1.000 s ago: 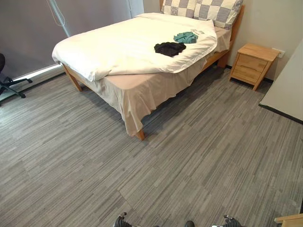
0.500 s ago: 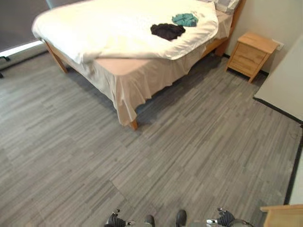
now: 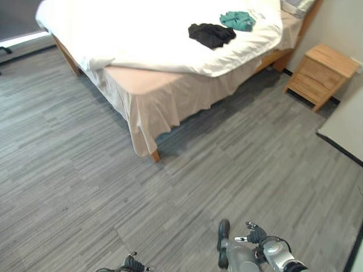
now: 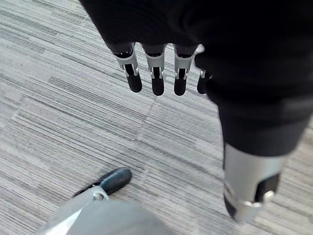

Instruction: Tidy up the quilt and then pick up the clothes from the bed and put them into the laundry hamper.

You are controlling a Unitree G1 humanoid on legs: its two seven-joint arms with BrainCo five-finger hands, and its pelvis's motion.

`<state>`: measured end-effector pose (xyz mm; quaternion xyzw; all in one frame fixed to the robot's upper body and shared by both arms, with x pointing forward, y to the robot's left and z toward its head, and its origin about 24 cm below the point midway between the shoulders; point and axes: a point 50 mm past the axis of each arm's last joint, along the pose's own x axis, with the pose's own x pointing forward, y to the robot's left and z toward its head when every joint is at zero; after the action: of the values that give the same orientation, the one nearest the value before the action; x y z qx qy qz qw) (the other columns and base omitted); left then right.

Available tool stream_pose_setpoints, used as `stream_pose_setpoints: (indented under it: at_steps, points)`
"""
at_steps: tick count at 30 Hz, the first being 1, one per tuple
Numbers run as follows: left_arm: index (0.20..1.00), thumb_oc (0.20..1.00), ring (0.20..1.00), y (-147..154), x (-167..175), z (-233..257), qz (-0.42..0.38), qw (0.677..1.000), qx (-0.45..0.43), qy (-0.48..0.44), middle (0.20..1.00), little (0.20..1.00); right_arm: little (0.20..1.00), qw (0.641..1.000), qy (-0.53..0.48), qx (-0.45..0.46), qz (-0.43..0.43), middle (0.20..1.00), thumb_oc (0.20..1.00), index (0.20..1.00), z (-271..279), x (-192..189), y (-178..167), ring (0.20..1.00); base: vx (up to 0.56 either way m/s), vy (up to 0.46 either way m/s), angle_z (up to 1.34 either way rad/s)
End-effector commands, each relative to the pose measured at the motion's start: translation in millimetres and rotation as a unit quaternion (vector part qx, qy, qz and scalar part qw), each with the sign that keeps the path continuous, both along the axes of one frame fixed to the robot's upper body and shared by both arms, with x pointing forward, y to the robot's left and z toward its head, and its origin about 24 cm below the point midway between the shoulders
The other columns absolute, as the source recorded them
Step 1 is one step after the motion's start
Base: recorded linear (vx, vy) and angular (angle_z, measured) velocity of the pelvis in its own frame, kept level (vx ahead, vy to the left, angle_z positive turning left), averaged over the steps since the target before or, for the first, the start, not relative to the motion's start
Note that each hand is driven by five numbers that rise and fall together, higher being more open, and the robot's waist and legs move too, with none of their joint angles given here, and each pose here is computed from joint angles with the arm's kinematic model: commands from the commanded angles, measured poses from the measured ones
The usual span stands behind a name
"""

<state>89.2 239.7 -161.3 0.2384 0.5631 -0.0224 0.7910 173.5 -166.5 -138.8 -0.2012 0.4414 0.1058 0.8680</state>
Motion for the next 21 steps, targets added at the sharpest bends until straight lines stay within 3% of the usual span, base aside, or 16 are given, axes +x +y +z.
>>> stream_pose_setpoints:
  at_steps: [1, 4, 10, 18, 19, 21]
  points:
    - [1.000, 1.000, 1.000, 16.2, 28.9, 12.0, 0.005, 0.998, 0.037, -0.047, 1.000, 1.000, 1.000, 0.998, -0.040, 0.038, 0.027, 1.000, 1.000, 1.000, 10.4, 19.6, 31.5, 1.000, 0.54, -0.379, -0.49]
    - [1.000, 1.000, 1.000, 10.3, 47.3, 16.9, 0.015, 0.995, 0.034, -0.088, 1.000, 1.000, 1.000, 0.997, -0.066, 0.023, 0.023, 1.000, 1.000, 1.000, 20.9, 42.4, 31.7, 1.000, 0.44, -0.116, -0.59]
    - [1.000, 1.000, 1.000, -6.7, 48.5, 13.2, -0.007, 0.996, 0.016, -0.088, 1.000, 1.000, 1.000, 0.996, -0.093, 0.013, 0.004, 1.000, 1.000, 1.000, 32.6, 63.8, 27.6, 1.000, 0.55, 0.114, -0.38]
    - [1.000, 1.000, 1.000, 27.1, 13.0, 10.7, -0.008, 0.998, 0.061, -0.014, 1.000, 1.000, 1.000, 0.994, -0.098, 0.042, 0.011, 1.000, 1.000, 1.000, 46.1, 87.4, 53.4, 1.000, 0.40, 0.053, 0.37]
    - [1.000, 1.000, 1.000, 27.2, 12.9, 10.7, -0.008, 0.998, 0.061, -0.014, 1.000, 1.000, 1.000, 0.994, -0.098, 0.042, 0.011, 1.000, 1.000, 1.000, 46.1, 87.4, 53.5, 1.000, 0.31, -0.026, 0.93]
    - [1.000, 1.000, 1.000, 27.1, 11.6, 10.5, 0.000, 0.998, 0.059, -0.018, 1.000, 1.000, 1.000, 0.999, -0.043, 0.007, -0.020, 1.000, 1.000, 1.000, 18.8, 49.4, 19.6, 1.000, 0.36, -0.103, 0.83]
